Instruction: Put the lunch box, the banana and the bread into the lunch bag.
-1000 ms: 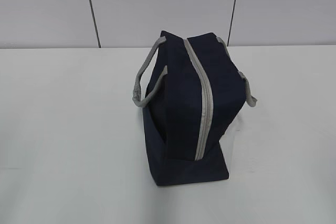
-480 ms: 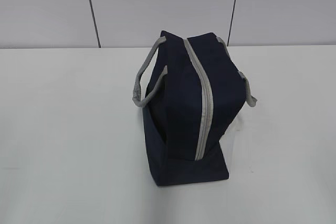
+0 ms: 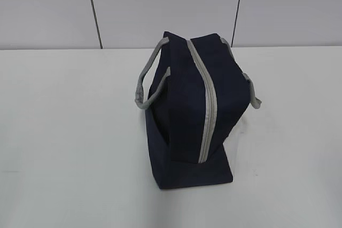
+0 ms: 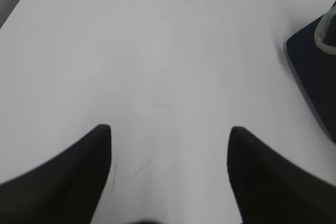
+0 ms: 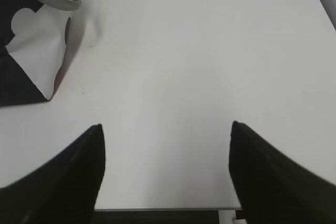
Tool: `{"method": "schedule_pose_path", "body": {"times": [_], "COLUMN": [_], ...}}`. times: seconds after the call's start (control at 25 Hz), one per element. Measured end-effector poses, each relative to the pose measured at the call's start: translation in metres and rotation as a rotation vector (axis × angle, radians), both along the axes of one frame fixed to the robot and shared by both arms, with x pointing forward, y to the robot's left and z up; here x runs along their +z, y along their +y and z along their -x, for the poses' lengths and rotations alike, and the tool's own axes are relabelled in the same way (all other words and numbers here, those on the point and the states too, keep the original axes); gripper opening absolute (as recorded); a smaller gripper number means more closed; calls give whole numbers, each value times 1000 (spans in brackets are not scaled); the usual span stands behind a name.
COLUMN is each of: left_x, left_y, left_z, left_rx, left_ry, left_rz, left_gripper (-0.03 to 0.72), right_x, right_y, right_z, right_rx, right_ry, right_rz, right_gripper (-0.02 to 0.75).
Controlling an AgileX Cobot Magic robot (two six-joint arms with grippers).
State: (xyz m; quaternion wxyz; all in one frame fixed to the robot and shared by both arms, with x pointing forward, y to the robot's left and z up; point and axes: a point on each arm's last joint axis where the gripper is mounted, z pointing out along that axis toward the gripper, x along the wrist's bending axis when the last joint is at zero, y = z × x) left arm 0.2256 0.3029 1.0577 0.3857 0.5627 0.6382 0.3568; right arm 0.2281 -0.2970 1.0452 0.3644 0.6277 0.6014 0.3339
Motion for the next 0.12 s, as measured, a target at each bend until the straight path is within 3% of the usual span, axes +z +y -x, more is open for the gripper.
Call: {"method": "schedule_pose_path", "body": {"times": [0.12], "left_x": [0], "left_y": [0], "left_z": [0], "left_rx": [0], "left_ry": [0], "left_rz": [0], "left_gripper": [468], "right_x": [0], "right_y": [0], "right_z": [0], "right_rx": [-1], "right_ry": [0], "right_rz": [-2], "right_gripper": [561]}}
